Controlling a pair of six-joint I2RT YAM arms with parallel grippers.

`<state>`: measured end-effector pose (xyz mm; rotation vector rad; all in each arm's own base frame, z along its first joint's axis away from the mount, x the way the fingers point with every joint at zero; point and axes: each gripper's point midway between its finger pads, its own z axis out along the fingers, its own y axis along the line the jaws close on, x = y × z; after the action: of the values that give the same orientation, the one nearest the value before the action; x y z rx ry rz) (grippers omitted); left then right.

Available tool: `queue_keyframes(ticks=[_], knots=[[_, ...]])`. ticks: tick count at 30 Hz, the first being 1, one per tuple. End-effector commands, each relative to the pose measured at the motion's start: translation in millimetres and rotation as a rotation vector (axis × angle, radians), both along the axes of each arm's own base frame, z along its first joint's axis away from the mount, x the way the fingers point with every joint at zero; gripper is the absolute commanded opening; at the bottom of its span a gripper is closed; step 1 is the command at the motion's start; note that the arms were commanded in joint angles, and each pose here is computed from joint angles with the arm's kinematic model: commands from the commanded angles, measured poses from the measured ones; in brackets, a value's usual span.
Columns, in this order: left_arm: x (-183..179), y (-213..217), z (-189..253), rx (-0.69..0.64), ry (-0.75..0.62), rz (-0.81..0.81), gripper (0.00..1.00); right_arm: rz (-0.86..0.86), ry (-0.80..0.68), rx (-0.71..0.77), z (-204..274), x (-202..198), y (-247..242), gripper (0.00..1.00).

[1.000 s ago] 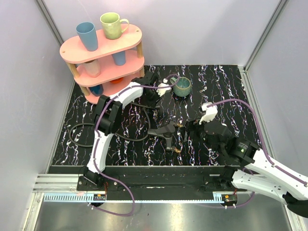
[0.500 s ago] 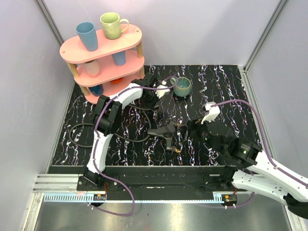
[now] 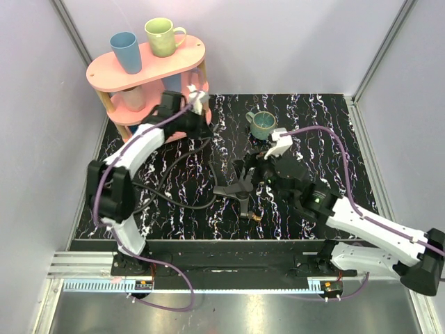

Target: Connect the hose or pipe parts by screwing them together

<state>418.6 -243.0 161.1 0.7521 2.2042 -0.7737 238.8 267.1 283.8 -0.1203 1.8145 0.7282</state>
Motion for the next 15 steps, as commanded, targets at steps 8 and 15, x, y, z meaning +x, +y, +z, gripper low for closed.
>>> queue_keyframes(ticks=[8,15], knots=[[-93.9,5.7,149.8,-0.651,-0.097,0.004,0.00,0.212,-0.344,0.228,75.3,19.7,86.1,0.77],[-136.9,24.4,198.2,-0.787,-0.183,0.087,0.00,0.302,-0.447,0.158,33.4,9.7,92.2,0.77]])
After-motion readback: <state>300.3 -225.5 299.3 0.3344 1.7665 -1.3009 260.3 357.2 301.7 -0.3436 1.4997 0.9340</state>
